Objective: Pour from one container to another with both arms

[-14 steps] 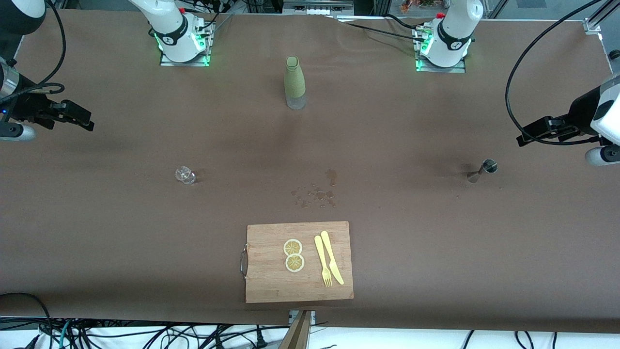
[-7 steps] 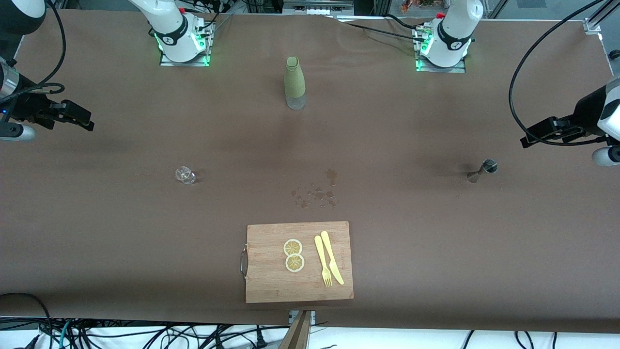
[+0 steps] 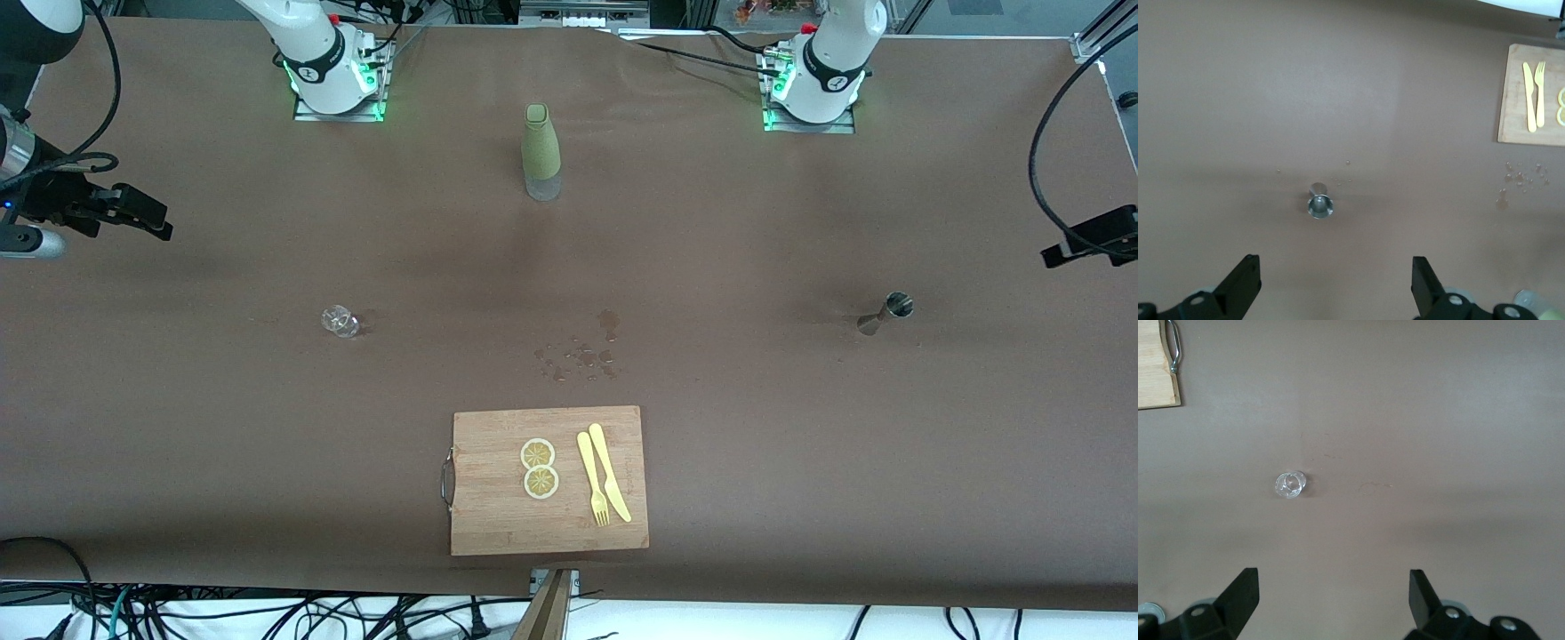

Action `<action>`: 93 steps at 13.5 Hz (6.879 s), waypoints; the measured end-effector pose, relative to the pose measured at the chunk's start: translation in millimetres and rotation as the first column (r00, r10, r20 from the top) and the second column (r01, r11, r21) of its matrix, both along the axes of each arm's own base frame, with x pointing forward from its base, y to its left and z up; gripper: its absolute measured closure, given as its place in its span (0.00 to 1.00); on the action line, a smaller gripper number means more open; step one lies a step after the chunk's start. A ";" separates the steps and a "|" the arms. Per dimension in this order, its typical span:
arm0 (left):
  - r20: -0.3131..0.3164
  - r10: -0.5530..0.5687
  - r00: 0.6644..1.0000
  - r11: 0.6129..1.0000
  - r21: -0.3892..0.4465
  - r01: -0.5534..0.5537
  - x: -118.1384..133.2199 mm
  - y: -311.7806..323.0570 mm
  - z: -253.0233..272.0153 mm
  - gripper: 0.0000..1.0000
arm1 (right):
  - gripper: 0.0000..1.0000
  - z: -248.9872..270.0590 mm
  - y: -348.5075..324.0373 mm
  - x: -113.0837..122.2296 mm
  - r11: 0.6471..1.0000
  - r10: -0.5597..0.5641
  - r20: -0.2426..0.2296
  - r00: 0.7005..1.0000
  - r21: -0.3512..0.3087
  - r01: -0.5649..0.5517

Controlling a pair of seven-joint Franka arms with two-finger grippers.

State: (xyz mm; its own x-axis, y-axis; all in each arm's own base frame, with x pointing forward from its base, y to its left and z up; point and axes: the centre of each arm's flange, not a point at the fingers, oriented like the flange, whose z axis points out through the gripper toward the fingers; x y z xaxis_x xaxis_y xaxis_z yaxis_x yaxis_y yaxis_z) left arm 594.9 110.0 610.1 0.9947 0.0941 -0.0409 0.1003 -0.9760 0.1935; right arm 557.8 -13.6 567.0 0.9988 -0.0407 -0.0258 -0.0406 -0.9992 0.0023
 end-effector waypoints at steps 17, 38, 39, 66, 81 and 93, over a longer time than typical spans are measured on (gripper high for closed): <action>0.272 -0.214 0.938 0.872 -0.379 0.309 -6.0 155.4 -95.6 0.00 | 0.00 -3.1 -1.1 1.3 1.000 -0.002 -0.006 1.000 0.000 0.002; 0.841 -0.344 0.417 0.348 -0.298 0.889 -73.1 191.2 -296.1 0.00 | 0.00 -107.8 -52.8 26.6 0.846 0.475 -0.052 0.879 0.304 -0.439; 0.870 -0.326 0.370 0.330 -0.262 0.907 -74.6 193.6 -319.4 0.00 | 0.00 -119.3 -53.6 29.6 0.810 0.522 -0.033 0.853 0.333 -0.483; 0.992 -0.129 -0.012 0.184 0.036 0.982 -60.7 118.8 -537.9 0.00 | 0.00 -468.1 -36.6 30.2 -0.207 0.380 0.923 -0.061 0.021 -0.978; 0.994 -0.108 0.000 0.169 0.019 0.985 -65.3 109.9 -548.4 0.49 | 0.74 -481.0 -3.7 23.3 -0.236 0.257 0.966 -0.035 0.027 -0.971; 0.993 -0.098 -0.066 0.142 0.080 0.987 -56.8 100.1 -545.6 0.79 | 0.87 -366.1 145.4 110.3 -0.251 0.235 0.960 0.153 0.212 -0.945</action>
State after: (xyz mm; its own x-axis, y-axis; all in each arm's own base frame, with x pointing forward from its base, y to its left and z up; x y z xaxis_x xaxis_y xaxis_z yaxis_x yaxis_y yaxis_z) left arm 538.0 210.1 64.5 0.0331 -0.1244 0.9917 -0.9984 0.0424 0.0387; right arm 668.1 131.8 200.9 0.1834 0.2696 0.9453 0.9382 0.2391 -0.2502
